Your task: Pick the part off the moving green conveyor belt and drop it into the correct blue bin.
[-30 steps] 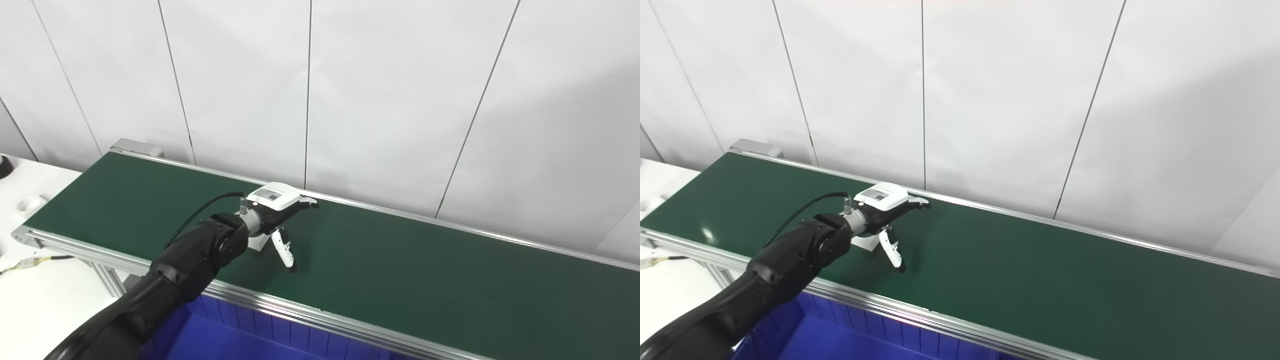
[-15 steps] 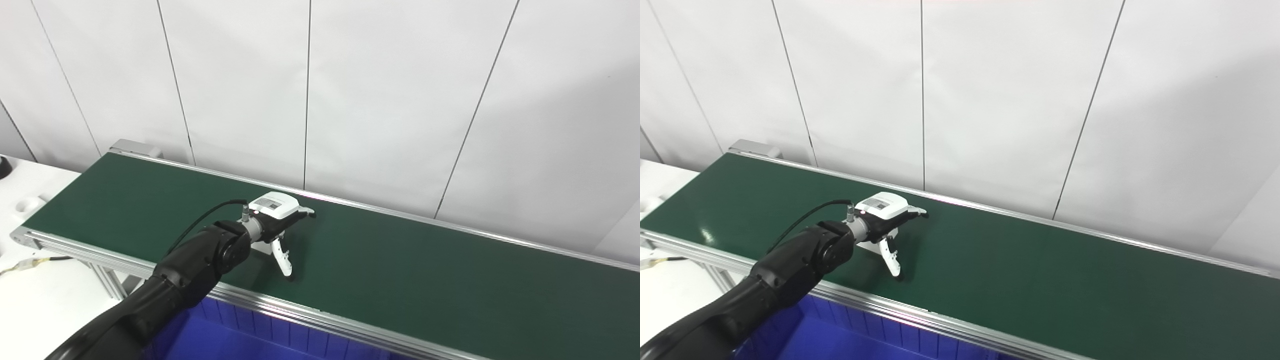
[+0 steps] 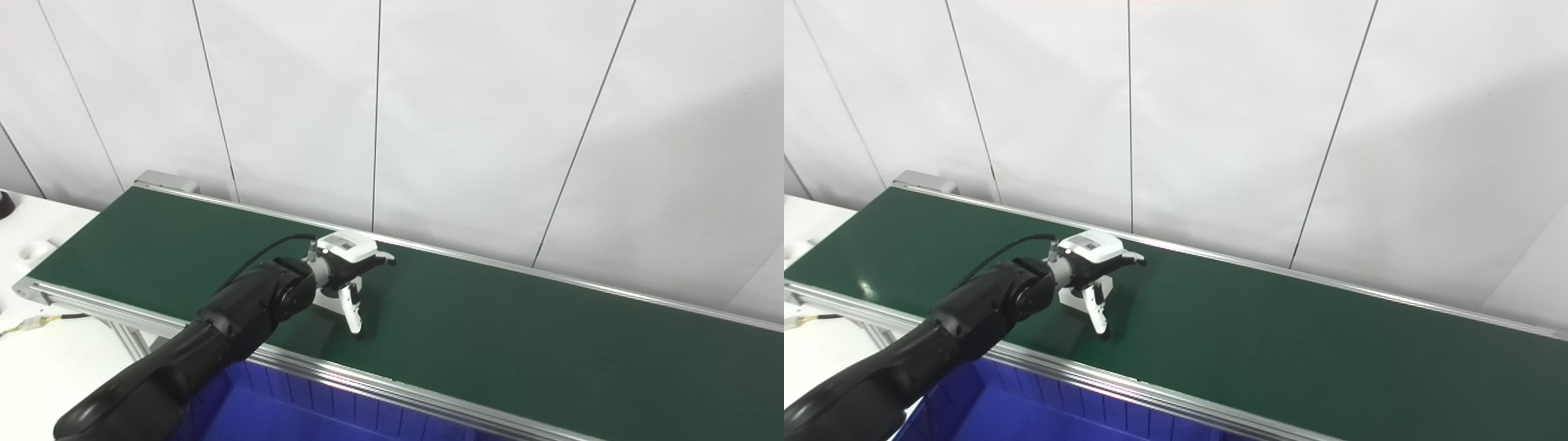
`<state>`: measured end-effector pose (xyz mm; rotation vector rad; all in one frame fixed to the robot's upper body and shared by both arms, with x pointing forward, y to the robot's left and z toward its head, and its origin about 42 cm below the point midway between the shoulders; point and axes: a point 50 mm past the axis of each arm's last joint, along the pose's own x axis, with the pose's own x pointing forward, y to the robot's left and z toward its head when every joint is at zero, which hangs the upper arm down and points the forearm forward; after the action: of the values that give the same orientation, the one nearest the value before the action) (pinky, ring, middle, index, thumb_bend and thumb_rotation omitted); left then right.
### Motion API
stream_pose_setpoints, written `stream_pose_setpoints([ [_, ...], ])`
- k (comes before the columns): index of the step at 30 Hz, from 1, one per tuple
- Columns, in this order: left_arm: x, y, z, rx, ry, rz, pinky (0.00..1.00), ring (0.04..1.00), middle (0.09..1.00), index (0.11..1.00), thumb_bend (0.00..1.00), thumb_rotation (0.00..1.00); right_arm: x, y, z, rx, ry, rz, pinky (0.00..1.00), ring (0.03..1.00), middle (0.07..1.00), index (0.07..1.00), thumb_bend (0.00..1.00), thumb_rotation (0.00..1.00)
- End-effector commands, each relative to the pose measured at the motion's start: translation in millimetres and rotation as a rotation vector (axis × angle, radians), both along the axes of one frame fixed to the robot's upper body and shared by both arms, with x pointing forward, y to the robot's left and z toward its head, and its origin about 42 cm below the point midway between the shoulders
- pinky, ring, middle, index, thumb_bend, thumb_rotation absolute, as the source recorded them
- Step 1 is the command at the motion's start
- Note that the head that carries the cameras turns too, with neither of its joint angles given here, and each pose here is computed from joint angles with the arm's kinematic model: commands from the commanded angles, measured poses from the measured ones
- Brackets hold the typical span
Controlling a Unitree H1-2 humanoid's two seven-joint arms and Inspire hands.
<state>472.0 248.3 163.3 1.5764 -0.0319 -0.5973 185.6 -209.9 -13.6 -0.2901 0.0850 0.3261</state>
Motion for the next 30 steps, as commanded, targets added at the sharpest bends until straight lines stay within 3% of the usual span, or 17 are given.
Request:
stream_pose_setpoints([
  [1,15.8,5.0,32.0,0.017,-0.078,-0.019,0.86,0.879,0.888,0.898,1.0,0.35,3.4,3.3,10.6,0.035,-0.071,0.016,0.9,0.951,0.984,0.985,0.92,0.95],
  [6,16.0,0.9,30.0,0.044,-0.081,-0.026,0.85,0.875,0.88,0.882,1.0,0.32,2.1,4.4,11.5,0.035,-0.075,0.016,0.9,0.949,0.982,0.984,0.92,0.95],
  [13,17.2,-0.4,19.1,0.153,-0.161,-0.073,0.78,0.817,0.822,0.807,1.0,0.1,0.7,4.6,14.4,0.036,-0.085,0.021,0.89,0.947,0.982,0.984,0.92,0.95],
  [25,16.8,-0.7,-6.9,0.223,-0.186,-0.049,0.76,0.775,0.789,0.774,0.99,0.03,-3.1,3.9,15.1,0.034,-0.087,0.016,0.89,0.944,0.978,0.98,0.92,0.95],
  [27,17.0,-0.4,-10.8,0.217,-0.217,-0.057,0.66,0.657,0.709,0.704,0.9,0.0,-3.2,4.0,15.4,0.032,-0.089,0.019,0.89,0.943,0.977,0.982,0.92,0.95],
  [28,17.2,-0.6,-12.9,0.196,-0.238,-0.062,0.65,0.644,0.7,0.696,0.9,0.0,-3.0,4.2,15.5,0.034,-0.089,0.018,0.89,0.943,0.977,0.982,0.92,0.95],
  [29,17.5,-0.7,-14.3,0.18,-0.253,-0.065,0.52,0.523,0.608,0.61,0.7,0.0,-3.0,4.3,15.5,0.035,-0.088,0.018,0.89,0.942,0.975,0.98,0.92,0.95],
  [30,17.9,-1.0,-15.2,0.164,-0.261,-0.068,0.44,0.444,0.541,0.558,0.58,0.0,-2.7,4.3,15.4,0.034,-0.089,0.018,0.89,0.941,0.974,0.979,0.92,0.94],
])
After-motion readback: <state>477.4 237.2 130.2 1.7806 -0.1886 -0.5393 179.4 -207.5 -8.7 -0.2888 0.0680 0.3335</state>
